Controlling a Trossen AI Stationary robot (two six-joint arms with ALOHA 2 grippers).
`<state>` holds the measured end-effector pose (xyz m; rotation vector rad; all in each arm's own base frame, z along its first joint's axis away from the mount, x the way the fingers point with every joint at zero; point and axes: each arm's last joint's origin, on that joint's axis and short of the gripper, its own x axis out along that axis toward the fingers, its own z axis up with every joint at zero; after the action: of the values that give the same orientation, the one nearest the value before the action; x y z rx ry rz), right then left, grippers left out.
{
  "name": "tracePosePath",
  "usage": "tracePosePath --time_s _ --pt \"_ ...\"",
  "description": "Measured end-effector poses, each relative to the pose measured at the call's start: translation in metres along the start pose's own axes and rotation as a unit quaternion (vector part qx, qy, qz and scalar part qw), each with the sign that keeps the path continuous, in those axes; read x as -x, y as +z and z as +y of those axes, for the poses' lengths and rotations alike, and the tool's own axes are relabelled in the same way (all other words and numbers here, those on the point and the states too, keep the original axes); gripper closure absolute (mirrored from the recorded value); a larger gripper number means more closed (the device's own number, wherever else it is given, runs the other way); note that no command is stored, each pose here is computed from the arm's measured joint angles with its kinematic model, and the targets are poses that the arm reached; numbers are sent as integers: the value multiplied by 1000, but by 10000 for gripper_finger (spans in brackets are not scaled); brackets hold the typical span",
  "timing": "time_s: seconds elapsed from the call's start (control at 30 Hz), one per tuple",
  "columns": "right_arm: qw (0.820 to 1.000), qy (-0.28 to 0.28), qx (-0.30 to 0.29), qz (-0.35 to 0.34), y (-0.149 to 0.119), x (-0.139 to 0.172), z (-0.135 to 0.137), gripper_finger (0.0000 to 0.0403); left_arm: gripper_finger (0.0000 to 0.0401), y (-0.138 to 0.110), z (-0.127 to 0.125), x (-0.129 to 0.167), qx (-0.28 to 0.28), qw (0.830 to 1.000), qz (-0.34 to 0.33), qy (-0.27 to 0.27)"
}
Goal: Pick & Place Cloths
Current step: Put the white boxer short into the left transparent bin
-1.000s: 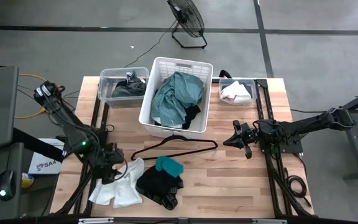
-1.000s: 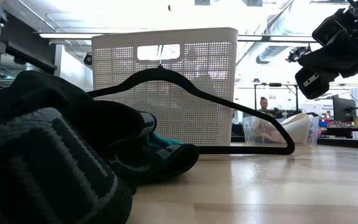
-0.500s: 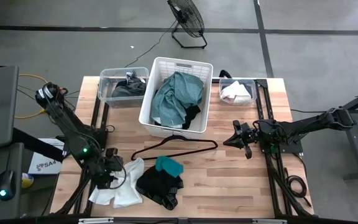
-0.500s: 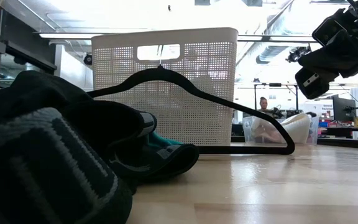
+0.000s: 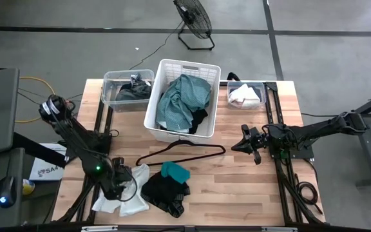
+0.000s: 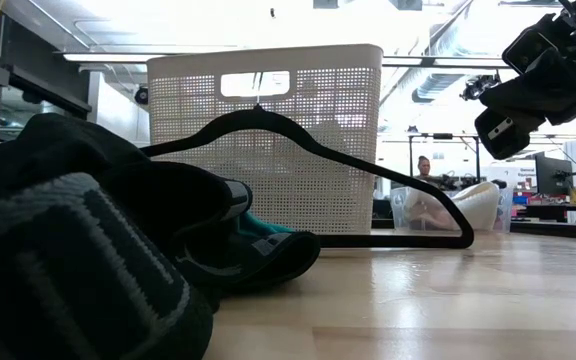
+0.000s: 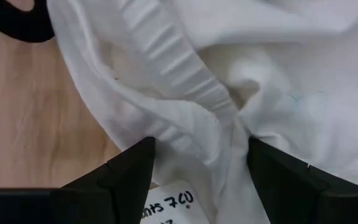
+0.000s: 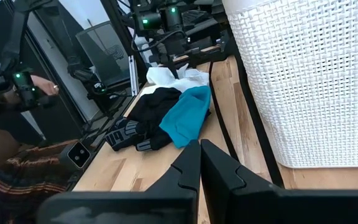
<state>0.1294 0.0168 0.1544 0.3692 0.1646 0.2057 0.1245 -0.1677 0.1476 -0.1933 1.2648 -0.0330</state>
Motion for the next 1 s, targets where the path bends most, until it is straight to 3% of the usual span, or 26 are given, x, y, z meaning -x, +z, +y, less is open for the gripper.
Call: tracePosePath --time_s 0.2,0.43,0.6,0.77,1.0 --pt "1000 0 0 0 0 0 0 400 216 0 -3 -10 13 1000 5 13" --pt "1000 0 0 0 0 0 0 400 379 2 -9 -11 19 1000 0 -24" --pt "1000 0 0 0 0 0 0 400 387 9 -20 -3 14 997 2 -71" --pt "1000 0 0 0 0 0 0 400 394 28 -41 32 -21 993 -23 -110" --pt "1000 0 0 0 0 0 0 400 396 50 -53 85 -71 995 -55 -44"
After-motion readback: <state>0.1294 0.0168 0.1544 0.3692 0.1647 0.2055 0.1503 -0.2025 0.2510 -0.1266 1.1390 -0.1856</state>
